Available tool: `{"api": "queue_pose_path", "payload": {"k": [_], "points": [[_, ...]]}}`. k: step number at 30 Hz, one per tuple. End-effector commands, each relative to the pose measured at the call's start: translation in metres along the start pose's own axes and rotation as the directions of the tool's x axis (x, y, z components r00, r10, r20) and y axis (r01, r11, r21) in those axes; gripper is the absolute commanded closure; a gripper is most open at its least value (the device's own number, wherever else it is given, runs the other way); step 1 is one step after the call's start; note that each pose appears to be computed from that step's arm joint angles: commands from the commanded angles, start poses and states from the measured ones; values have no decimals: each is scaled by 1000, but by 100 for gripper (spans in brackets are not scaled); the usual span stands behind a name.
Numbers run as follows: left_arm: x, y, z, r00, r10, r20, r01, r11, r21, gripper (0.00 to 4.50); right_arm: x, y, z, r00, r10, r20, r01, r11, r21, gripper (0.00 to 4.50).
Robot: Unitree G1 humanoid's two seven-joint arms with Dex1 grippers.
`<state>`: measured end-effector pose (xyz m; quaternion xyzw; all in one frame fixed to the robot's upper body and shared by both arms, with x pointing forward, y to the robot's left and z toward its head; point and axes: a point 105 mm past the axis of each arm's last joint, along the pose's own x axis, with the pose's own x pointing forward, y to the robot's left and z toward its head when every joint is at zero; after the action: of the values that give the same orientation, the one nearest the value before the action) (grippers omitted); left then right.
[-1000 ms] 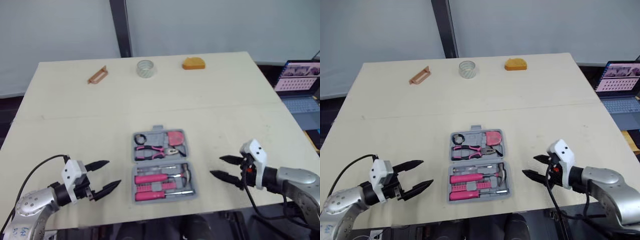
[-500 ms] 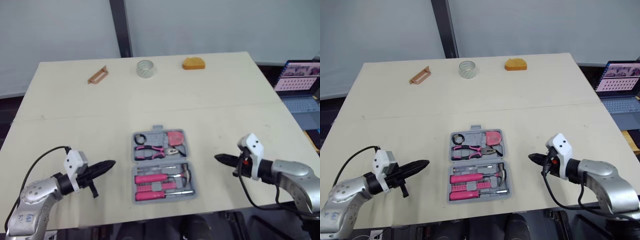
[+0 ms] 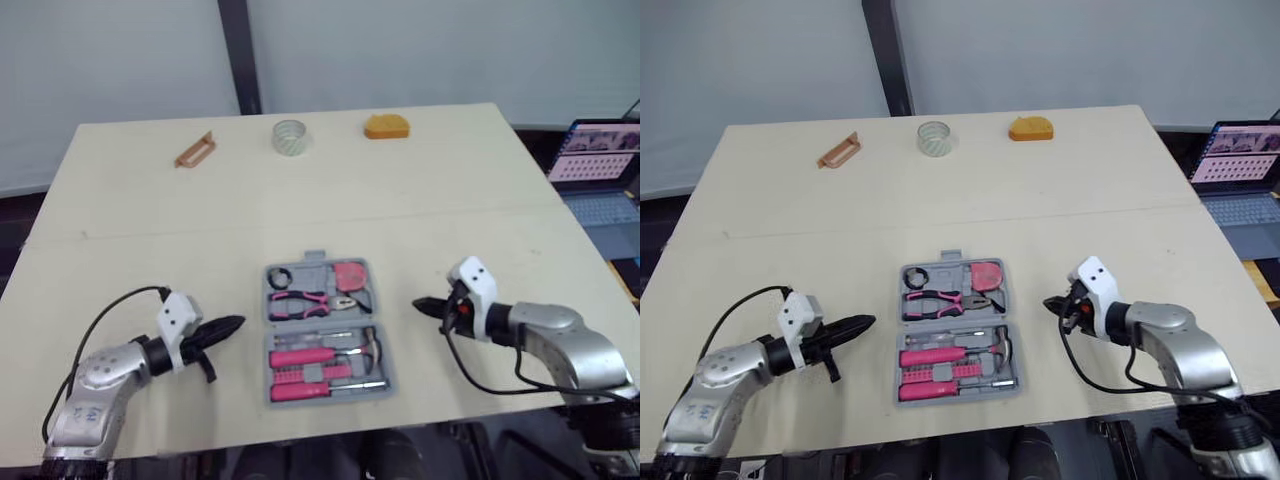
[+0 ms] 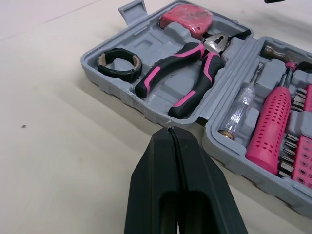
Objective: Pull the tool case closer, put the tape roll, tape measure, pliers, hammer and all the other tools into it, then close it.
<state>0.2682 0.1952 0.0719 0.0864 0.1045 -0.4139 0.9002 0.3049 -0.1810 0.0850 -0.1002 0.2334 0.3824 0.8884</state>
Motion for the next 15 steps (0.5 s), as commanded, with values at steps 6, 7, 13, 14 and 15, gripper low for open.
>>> {"api": "queue_pose_path", "payload": {"k": [6, 7, 13, 14, 15], "points": [[11, 1, -19, 992, -88, -95, 89, 996, -1, 447, 11, 2, 4, 1000, 14, -13, -15, 999, -30, 450], [12, 0, -21, 989, -102, -103, 102, 995, -2, 447, 13, 3, 3, 1000, 20, -15, -20, 999, -30, 450], [21, -1, -28, 986, -122, -117, 124, 992, 4, 447, 21, 7, 4, 999, 45, -15, -46, 998, -33, 450], [24, -1, -29, 985, -125, -119, 127, 992, 5, 447, 23, 9, 4, 999, 52, -16, -52, 998, -32, 450], [26, -1, -30, 985, -126, -120, 128, 992, 6, 447, 25, 10, 5, 998, 60, -16, -60, 998, -31, 450]]}}
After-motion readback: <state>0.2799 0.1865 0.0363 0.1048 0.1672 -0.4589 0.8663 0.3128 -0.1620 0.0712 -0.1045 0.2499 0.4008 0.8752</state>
